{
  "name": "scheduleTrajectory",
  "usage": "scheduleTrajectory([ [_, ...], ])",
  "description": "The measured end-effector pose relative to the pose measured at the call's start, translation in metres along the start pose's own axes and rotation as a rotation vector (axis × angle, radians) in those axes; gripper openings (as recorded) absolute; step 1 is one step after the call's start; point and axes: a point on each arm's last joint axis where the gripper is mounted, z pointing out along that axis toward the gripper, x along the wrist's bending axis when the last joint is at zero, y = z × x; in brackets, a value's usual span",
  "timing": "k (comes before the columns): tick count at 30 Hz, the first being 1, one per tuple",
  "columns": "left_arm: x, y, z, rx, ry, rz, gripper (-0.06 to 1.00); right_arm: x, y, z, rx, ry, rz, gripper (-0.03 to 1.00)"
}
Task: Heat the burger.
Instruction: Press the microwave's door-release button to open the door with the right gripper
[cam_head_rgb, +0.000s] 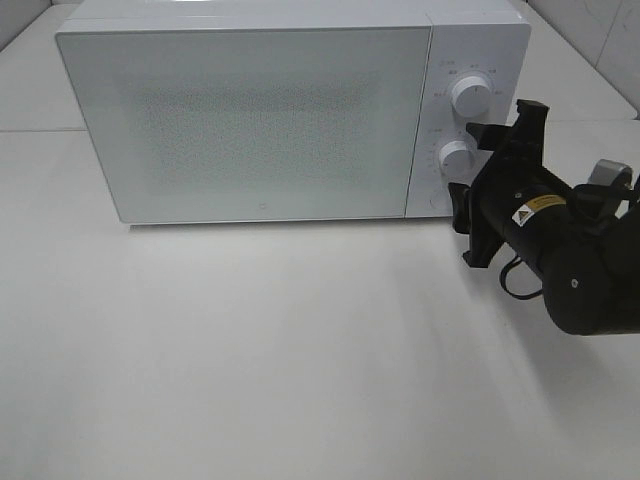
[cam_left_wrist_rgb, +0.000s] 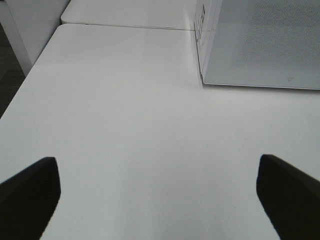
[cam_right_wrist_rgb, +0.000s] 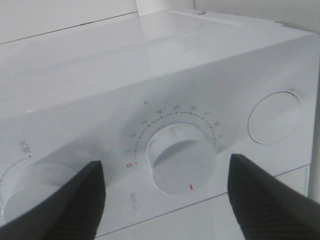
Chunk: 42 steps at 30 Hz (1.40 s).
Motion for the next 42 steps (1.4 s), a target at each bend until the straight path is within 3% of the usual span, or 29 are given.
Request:
scheduleTrajectory([
  [5,0.0,0.0,0.0,0.0,0.0,0.0,0.99,0.001,0.006,-0.016,-0.009,-0.017,-0.019,0.68],
  [14,0.0,0.0,0.0,0.0,0.0,0.0,0.99,0.02,0.017,-0.06,-0.013,0.012,-0.282,0.68],
  [18,0.0,0.0,0.0,0.0,0.0,0.0,0.99,0.035,0.021,-0.083,-0.012,0.067,-0.4,0.68],
  [22,0.0,0.0,0.0,0.0,0.0,0.0,0.99,0.059,0.023,-0.108,-0.024,0.176,-0.551,0.68],
  [28,0.0,0.0,0.0,0.0,0.0,0.0,0.99,0.079,0.02,-0.126,0.011,0.212,-0.712,0.68],
  [32,0.0,0.0,0.0,0.0,0.0,0.0,0.99,0.093,0.011,-0.134,0.096,0.139,-0.916,0.68],
  [34,0.0,0.0,0.0,0.0,0.0,0.0,0.99,0.096,0.009,-0.135,0.118,0.126,-0.955,0.68],
  [35,0.0,0.0,0.0,0.0,0.0,0.0,0.99,0.099,0.003,-0.136,0.197,0.061,-1.065,0.68],
  [37,0.0,0.0,0.0,0.0,0.0,0.0,0.99,0.102,-0.001,-0.136,0.241,0.031,-1.127,0.68],
  [38,0.0,0.0,0.0,0.0,0.0,0.0,0.99,0.11,-0.007,-0.136,0.322,-0.015,-1.247,0.68],
  [42,0.0,0.0,0.0,0.0,0.0,0.0,0.99,0.119,-0.015,-0.137,0.441,-0.097,-1.395,0.68],
])
